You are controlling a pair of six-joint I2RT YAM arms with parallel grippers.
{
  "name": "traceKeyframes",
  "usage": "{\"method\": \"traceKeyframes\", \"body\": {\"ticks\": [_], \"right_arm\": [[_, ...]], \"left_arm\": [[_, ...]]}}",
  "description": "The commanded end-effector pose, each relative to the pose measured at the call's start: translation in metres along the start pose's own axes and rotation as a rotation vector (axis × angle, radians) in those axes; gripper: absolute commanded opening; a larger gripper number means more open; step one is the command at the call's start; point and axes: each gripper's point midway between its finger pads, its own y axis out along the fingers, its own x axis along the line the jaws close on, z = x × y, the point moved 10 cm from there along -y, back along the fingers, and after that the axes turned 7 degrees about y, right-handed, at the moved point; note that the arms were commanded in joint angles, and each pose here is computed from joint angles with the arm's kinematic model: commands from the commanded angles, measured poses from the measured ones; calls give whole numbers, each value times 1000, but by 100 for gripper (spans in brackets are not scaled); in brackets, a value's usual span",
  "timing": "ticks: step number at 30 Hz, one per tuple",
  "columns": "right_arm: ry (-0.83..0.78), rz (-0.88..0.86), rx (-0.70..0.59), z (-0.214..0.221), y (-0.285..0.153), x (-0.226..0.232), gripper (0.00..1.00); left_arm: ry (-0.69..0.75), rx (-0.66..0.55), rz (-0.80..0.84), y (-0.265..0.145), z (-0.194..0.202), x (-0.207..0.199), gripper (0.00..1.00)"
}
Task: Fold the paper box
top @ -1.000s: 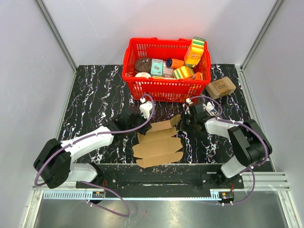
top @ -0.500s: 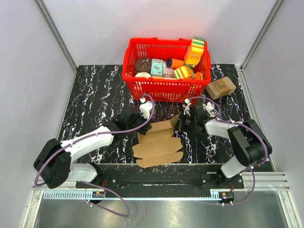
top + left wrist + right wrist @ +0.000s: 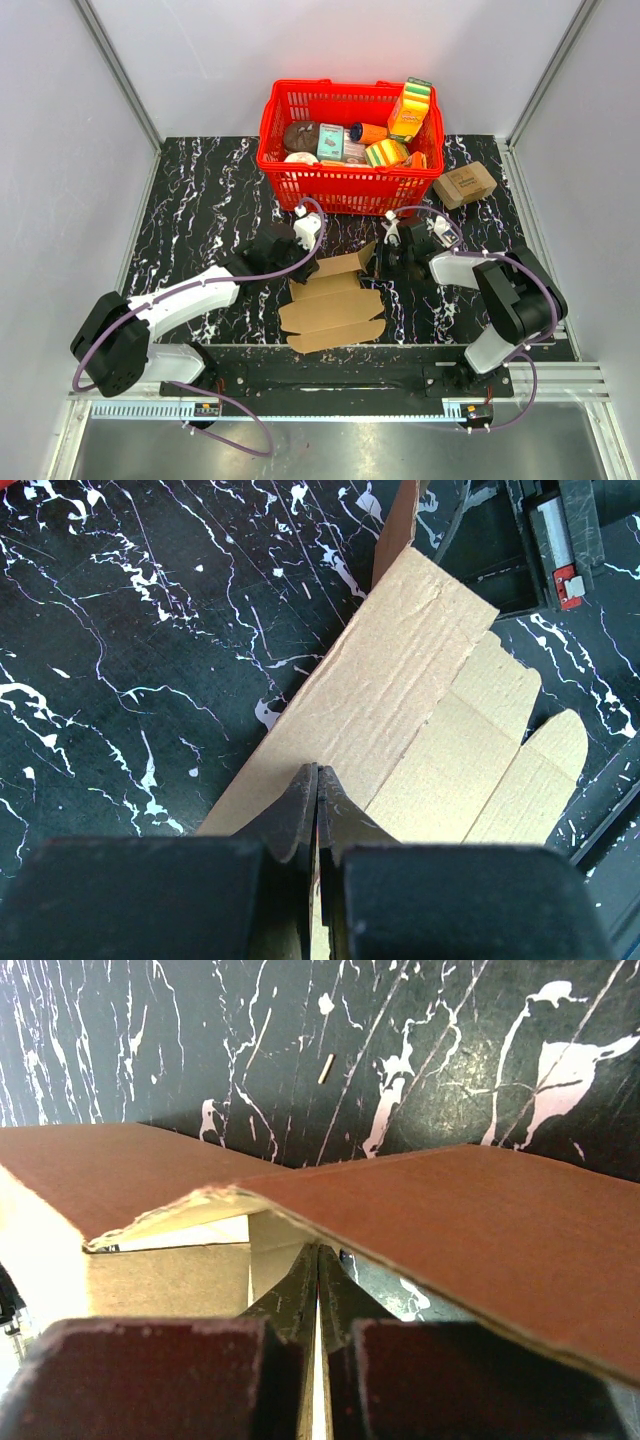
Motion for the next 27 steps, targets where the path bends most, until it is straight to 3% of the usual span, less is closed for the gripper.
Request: {"method": "traceKeyframes", "body": {"ticks": [1,27], "right_arm": [[-3,-35,2,2,3,-1,4],[25,-139,-18,0,2,10,3]], "left_arm": [[-5,-38,-8,-5,-6,-1,0],[-3,-39,-2,-4,-7,-3,0]]}}
